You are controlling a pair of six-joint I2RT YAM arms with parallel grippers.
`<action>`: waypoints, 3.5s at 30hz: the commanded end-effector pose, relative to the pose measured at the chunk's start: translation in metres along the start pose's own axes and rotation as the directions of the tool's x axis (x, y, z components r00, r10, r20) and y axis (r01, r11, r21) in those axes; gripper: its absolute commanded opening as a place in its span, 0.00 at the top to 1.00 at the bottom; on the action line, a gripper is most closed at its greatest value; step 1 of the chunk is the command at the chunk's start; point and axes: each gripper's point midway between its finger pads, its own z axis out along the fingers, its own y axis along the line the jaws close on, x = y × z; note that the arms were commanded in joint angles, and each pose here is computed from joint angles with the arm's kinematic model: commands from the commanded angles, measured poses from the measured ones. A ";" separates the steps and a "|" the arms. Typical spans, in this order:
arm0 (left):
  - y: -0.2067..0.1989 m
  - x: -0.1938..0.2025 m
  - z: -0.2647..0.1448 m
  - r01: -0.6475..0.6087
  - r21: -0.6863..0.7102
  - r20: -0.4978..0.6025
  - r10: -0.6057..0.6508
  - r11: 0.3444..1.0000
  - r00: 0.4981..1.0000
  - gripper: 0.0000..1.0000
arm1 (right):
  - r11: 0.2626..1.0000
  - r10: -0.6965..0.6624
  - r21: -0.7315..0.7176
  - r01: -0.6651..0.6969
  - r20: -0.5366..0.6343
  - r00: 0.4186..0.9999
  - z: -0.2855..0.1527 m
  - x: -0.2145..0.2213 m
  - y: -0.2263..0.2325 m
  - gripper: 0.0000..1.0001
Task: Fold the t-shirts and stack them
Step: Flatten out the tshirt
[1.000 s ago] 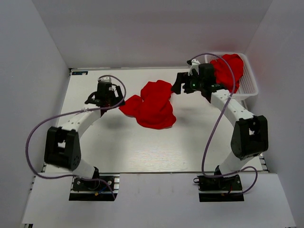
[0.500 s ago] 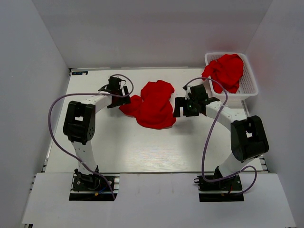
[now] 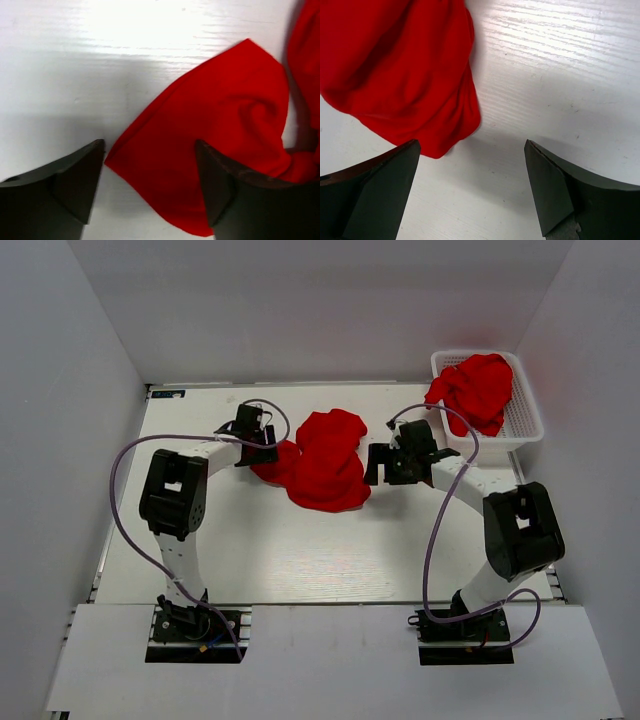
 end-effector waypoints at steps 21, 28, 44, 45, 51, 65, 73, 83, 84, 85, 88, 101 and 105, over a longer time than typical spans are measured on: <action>-0.013 0.011 -0.054 0.027 0.134 0.136 -0.045 0.991 0.990 1.00 | 0.971 -0.237 -0.011 0.237 -0.034 0.971 0.053 0.007 0.019 0.24; -0.020 -0.010 -0.079 0.030 0.205 0.230 -0.078 0.978 0.970 1.00 | 0.968 -0.237 -0.082 0.238 0.014 0.971 0.059 -0.004 0.035 0.98; -0.028 -0.208 -0.311 -0.078 0.233 0.848 -0.164 0.969 0.504 1.00 | 0.941 -0.330 0.255 0.221 0.563 0.757 -0.152 -0.207 0.065 1.00; -0.027 -0.215 -0.327 -0.081 0.226 0.866 -0.162 0.971 0.473 1.00 | 0.936 -0.345 0.278 0.216 0.604 0.719 -0.173 -0.224 0.070 1.00; -0.012 -0.245 -0.436 -0.093 0.174 0.958 -0.147 0.980 0.246 1.00 | 0.897 -0.438 0.336 0.286 0.757 0.484 -0.279 -0.277 0.108 1.00; -0.014 -0.264 -0.503 -0.167 0.107 0.991 -0.092 0.980 0.095 1.00 | 0.826 -0.522 0.440 0.353 0.833 0.182 -0.390 -0.307 0.146 1.00; -0.032 -0.327 -0.400 -0.121 0.029 0.971 0.000 0.992 0.240 1.00 | 0.833 -0.544 0.462 0.305 0.784 0.299 -0.287 -0.372 0.120 1.00; -0.045 -0.411 -0.470 -0.154 0.004 0.998 0.004 0.988 0.056 1.00 | 0.848 -0.449 0.427 0.313 0.894 -0.002 -0.351 -0.427 0.149 1.00; -0.044 -0.408 -0.480 -0.153 0.008 0.999 -0.002 0.988 0.036 1.00 | 0.838 -0.447 0.422 0.346 0.894 -0.008 -0.355 -0.422 0.154 1.00; -0.037 -0.398 -0.497 -0.142 -0.001 1.000 0.005 0.990 0.028 1.00 | 0.827 -0.450 0.425 0.369 0.893 -0.020 -0.365 -0.418 0.160 1.00; -0.030 -0.373 -0.477 -0.149 -0.033 0.995 0.046 0.988 0.089 1.00 | 0.804 -0.502 0.431 0.410 0.862 0.078 -0.344 -0.398 0.147 1.00; 0.041 -0.050 -0.263 0.176 0.141 0.589 -0.225 0.974 0.776 1.00 | 0.797 -0.539 -0.058 0.601 0.382 0.751 -0.120 -0.134 0.078 0.79; 0.047 0.008 -0.242 0.232 0.104 0.399 -0.255 0.967 0.881 0.00 | 0.774 -0.529 -0.225 0.592 0.284 0.800 -0.103 -0.085 0.083 0.24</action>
